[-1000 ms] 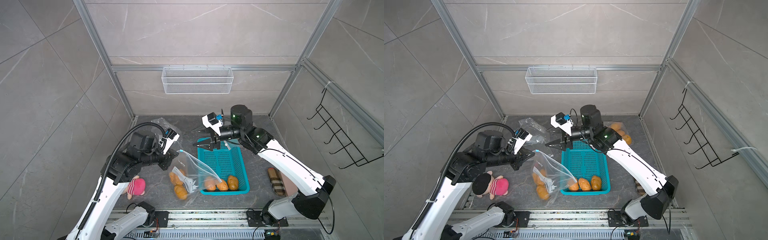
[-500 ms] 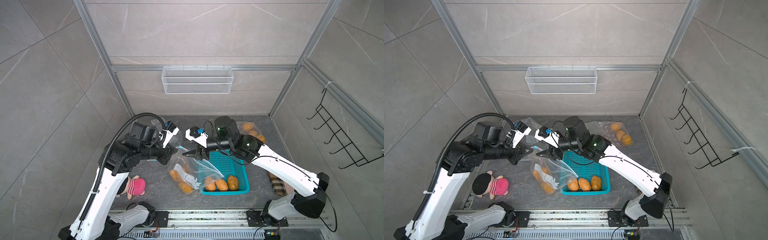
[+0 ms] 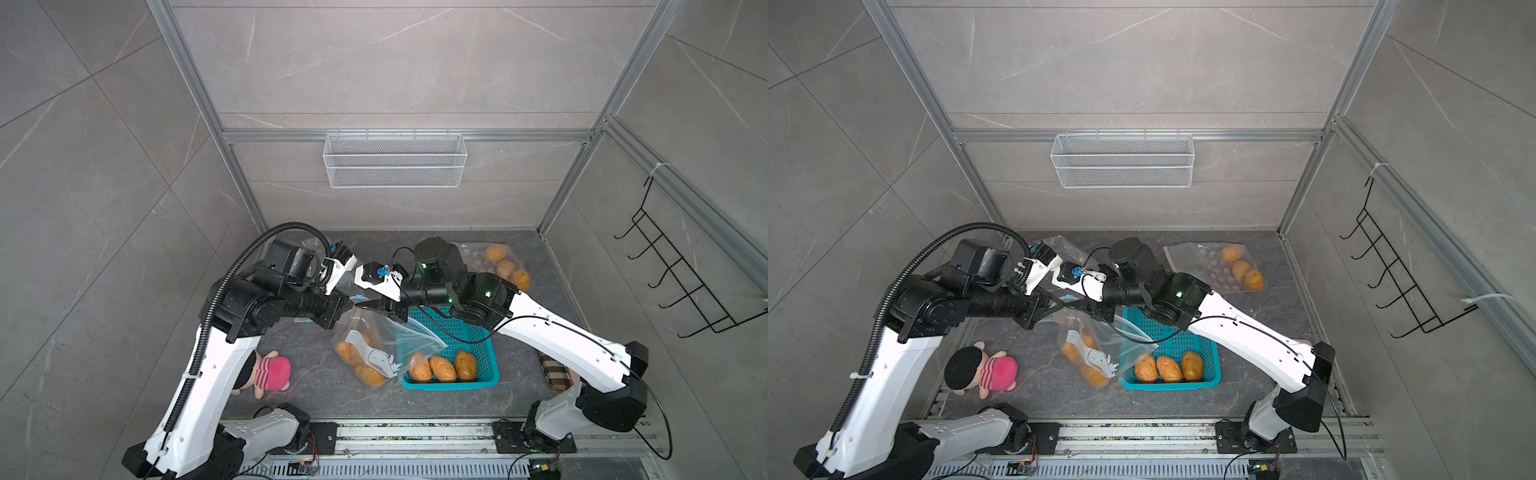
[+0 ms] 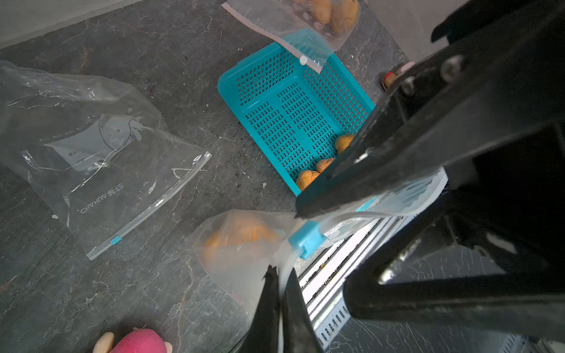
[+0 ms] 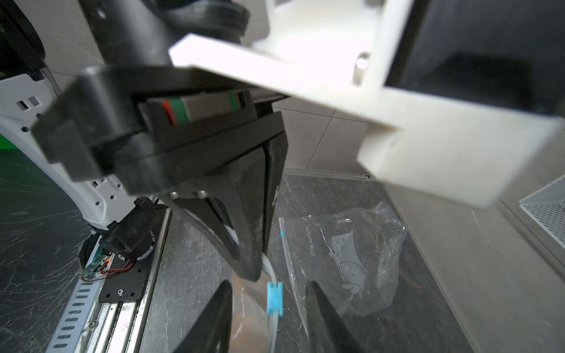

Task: Put the potatoes into a zipper bag and zip it
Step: Zip the zipper on the zipper food storage bag.

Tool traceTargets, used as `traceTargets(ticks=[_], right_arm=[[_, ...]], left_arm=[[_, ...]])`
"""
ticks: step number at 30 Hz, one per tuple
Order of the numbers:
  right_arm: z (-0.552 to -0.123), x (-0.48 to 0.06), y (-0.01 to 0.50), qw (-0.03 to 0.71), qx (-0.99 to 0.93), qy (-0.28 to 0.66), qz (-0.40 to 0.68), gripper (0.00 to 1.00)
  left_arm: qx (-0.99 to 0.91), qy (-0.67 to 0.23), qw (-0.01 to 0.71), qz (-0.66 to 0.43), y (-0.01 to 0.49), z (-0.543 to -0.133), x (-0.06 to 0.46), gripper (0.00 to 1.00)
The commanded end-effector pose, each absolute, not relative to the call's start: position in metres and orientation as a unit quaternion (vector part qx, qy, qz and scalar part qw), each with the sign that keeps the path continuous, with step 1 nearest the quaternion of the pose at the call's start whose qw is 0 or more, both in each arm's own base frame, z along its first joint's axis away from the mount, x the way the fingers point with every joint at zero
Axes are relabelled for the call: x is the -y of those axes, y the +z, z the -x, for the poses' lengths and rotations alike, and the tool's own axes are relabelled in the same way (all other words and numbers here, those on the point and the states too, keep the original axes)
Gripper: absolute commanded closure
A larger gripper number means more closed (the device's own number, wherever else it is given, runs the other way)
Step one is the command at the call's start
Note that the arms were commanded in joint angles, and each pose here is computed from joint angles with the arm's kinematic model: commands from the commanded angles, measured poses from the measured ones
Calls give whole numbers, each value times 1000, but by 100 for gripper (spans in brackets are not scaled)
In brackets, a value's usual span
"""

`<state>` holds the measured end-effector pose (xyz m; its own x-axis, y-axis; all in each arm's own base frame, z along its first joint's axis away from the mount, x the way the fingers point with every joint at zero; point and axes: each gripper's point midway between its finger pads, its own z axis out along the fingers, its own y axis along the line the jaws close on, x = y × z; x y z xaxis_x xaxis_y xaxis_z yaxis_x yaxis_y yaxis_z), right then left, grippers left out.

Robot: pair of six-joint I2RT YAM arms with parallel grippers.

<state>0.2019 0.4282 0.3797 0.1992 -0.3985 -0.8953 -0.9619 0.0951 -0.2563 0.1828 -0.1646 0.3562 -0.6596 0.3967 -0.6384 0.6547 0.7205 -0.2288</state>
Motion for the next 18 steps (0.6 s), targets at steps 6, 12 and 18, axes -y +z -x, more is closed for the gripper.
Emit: traceTargets(ticks=[6,12,18], right_arm=[[-210,-432,373,478,-576,272,605,69],[-208,-433,375,478,-571,276,608,83],[-201,-433,372,467,-564,284,618,93]], left_arm=[[-878,-240,293,-292,366,-178,166,100],[-879,-237,291,-293,365,-178,165,100],[-881,-232,294,-290,364,-180,164,100]])
